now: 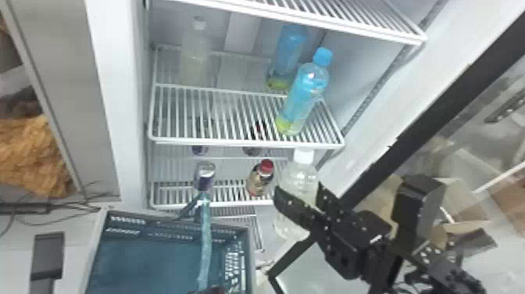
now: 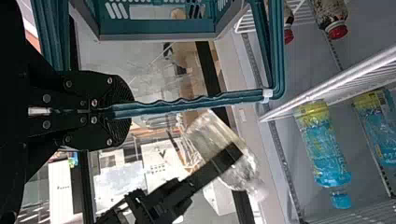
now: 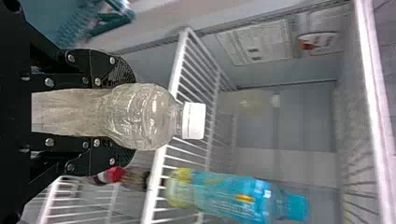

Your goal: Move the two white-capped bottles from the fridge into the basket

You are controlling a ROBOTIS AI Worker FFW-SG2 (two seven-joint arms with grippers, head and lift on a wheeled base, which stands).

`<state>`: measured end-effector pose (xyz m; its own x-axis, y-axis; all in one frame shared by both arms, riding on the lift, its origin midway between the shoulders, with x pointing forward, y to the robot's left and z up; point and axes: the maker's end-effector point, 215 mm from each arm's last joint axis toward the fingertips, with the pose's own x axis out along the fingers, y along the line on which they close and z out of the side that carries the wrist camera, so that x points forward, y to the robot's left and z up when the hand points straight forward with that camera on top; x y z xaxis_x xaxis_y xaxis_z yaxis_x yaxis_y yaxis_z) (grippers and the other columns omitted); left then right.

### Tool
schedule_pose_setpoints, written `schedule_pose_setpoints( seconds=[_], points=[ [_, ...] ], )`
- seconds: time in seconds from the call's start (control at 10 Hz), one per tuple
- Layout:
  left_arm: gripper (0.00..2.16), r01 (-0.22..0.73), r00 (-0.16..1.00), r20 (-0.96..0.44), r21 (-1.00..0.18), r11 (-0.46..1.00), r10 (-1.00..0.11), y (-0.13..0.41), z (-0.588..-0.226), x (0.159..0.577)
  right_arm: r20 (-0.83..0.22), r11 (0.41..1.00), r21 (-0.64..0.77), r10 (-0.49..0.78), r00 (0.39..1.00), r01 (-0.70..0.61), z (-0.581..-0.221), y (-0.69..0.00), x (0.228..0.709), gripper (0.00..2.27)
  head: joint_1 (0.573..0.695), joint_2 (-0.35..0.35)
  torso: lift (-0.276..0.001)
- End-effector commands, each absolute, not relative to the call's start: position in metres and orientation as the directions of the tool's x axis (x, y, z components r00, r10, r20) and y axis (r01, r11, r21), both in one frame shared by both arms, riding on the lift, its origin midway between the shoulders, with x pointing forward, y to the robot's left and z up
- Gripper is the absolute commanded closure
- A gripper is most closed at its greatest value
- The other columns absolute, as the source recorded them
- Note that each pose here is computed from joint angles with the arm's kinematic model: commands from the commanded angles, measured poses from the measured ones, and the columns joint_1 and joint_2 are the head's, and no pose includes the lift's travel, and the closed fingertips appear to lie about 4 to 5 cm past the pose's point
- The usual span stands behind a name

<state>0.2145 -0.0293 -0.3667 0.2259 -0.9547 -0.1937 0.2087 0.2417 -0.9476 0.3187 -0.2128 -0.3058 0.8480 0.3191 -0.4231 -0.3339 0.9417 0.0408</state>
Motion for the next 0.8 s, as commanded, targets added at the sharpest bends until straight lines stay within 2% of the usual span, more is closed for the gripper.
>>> schedule_pose_setpoints(
  seconds=[0.0, 0.3, 0.7],
  points=[
    [1.19, 0.211, 0.224, -0.196, -0.946, 0.244, -0.955, -0.029, -0.367, 0.215, -0.488, 0.939, 0.065, 0.326, 0.810, -0.339, -0.322, -0.212, 0.309, 0.92, 0.695, -0.350, 0.000],
    [1.19, 0.211, 0.224, -0.198, -0.946, 0.245, -0.954, -0.029, -0.367, 0.215, -0.545, 0.918, 0.130, 0.382, 0.746, -0.375, -0.345, -0.192, 0.299, 0.92, 0.695, -0.350, 0.000],
    [1.19, 0.209, 0.224, -0.200, -0.946, 0.247, -0.954, -0.029, -0.369, 0.215, -0.561, 0.866, 0.250, 0.495, 0.663, -0.434, -0.375, -0.156, 0.299, 0.92, 0.695, -0.350, 0.000]
  ],
)
